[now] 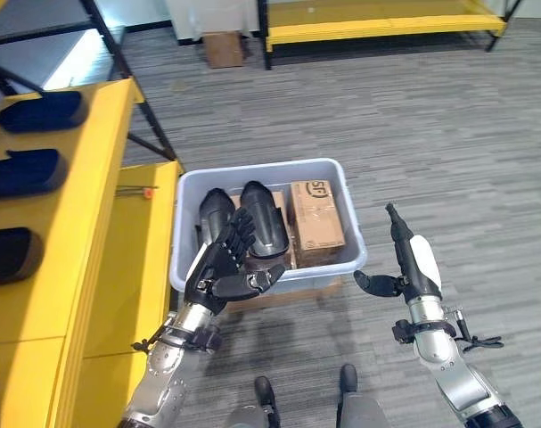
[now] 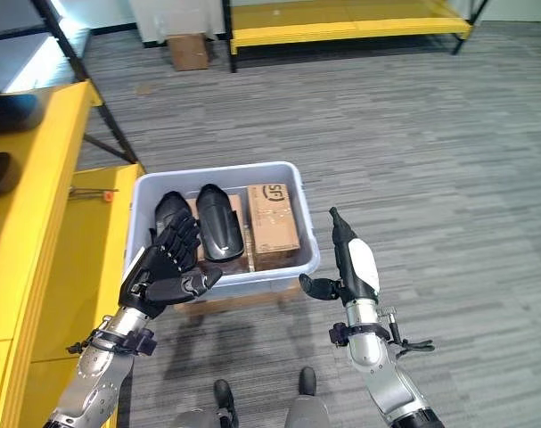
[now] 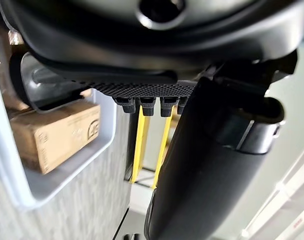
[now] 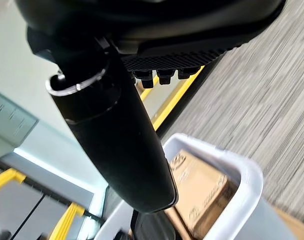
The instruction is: Move parts from the plastic box to the shelf.
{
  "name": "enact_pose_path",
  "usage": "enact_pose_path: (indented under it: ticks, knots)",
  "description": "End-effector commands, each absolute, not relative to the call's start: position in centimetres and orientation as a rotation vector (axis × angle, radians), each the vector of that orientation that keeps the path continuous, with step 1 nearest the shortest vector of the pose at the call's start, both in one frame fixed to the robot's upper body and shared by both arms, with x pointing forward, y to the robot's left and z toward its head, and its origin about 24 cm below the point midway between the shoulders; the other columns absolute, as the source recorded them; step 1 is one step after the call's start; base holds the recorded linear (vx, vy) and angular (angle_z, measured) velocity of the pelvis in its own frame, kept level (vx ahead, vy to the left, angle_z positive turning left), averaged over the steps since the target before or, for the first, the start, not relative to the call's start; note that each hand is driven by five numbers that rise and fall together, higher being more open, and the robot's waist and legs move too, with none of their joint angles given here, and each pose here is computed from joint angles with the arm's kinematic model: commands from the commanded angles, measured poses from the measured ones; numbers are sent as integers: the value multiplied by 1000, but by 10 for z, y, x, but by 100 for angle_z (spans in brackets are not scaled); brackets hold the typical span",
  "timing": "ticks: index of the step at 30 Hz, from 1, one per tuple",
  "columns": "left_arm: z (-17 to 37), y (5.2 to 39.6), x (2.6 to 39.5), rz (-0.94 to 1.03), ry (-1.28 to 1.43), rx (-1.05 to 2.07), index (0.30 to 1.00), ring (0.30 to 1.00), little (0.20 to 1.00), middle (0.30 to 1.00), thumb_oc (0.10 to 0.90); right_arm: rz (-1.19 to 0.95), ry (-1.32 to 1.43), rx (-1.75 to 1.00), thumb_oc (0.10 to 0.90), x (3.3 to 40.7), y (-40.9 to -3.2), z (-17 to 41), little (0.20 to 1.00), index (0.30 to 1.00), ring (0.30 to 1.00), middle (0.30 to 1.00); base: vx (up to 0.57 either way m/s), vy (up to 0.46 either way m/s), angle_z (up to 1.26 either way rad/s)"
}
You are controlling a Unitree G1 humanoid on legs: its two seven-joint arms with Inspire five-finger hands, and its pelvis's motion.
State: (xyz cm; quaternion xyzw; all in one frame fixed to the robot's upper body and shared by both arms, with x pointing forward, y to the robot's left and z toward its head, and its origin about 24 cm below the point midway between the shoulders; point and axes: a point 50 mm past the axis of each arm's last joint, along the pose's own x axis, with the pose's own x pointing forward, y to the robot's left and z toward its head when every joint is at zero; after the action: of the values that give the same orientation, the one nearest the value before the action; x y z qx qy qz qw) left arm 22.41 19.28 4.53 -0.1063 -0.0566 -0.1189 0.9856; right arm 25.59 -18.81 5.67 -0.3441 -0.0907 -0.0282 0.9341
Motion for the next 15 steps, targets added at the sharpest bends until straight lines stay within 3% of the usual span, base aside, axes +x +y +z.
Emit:
enact_pose_path:
  ticks: [1,4,9,15]
  knots:
    - [87,183,224,-300,-334,-178,1000,1000,1000,1000,900,-61,-393,-684,900,270,-178,94,1000,1000,1000,1000,35,-25,-113]
    - [89,179,229,-327,-326,-208,1000,1000,1000,1000,900,-90,-385,-693,900,269,-183,93,1000,1000,1000,1000,105,-122,-45]
    - [85,170,230,-396,-317,-262,1000,1000,1000,1000,900,-125,-358,-717,900,259,-197,86,1000,1000,1000,1000,128,-137,88]
    - [83,161,231,-385,-313,-277,1000,1000,1000,1000,900,-89,-365,-705,900,260,-190,86,1000,1000,1000,1000,103,-135,0]
